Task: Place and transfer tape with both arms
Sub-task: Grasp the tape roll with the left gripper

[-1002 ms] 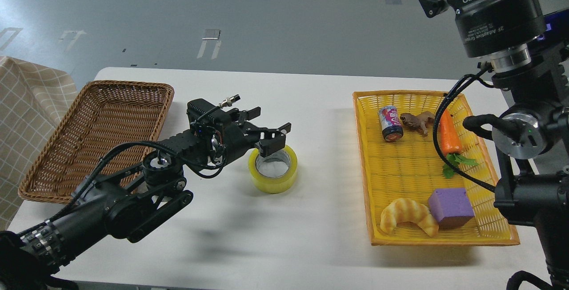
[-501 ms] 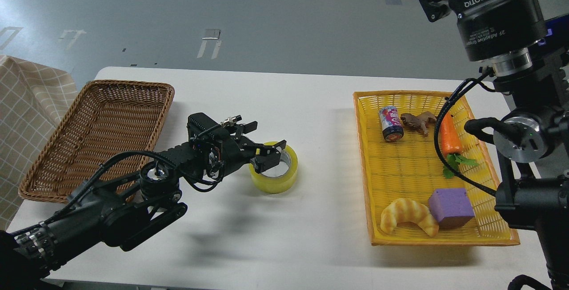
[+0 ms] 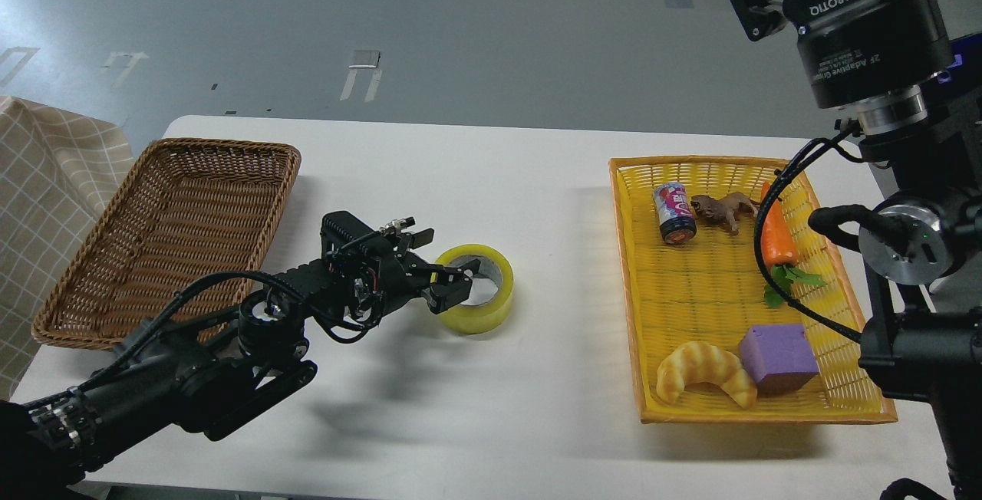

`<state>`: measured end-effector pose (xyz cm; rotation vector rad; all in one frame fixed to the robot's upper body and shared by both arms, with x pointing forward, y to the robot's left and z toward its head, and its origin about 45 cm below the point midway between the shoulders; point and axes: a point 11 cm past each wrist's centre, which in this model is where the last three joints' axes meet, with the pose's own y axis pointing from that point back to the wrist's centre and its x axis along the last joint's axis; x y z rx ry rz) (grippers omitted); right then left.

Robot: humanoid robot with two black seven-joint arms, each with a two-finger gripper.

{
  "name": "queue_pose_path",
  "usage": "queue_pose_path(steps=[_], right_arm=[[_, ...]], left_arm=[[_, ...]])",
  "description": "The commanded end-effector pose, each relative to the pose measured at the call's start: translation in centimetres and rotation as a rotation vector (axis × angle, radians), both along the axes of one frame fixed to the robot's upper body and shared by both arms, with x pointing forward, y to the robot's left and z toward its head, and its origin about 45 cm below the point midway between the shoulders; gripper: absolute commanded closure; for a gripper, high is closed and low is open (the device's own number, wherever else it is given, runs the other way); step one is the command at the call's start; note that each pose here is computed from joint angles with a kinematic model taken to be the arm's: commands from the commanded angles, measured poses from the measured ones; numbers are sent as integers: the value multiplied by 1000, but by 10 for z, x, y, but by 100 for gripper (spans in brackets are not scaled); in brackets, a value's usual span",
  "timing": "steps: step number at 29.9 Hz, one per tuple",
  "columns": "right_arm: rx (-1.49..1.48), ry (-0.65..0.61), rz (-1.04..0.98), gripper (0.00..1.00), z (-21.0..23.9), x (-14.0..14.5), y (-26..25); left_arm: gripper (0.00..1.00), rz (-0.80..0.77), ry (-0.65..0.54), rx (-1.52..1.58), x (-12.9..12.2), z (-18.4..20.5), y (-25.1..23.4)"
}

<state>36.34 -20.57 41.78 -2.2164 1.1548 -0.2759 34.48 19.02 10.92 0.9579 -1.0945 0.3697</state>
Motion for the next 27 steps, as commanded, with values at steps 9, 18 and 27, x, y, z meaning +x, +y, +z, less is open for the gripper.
queue_pose_path(steps=[9,18,27], right_arm=[[-3,19,-4,0,-6,0,-1],[3,33,-20,0,-7,1,-2],[6,52,-30,0,-11,2,-3]], left_arm=[[44,-50,5,6,-9,-12,1],[82,-39,-7,41,-8,-16,17],[87,-33,-28,31,-6,-14,16]])
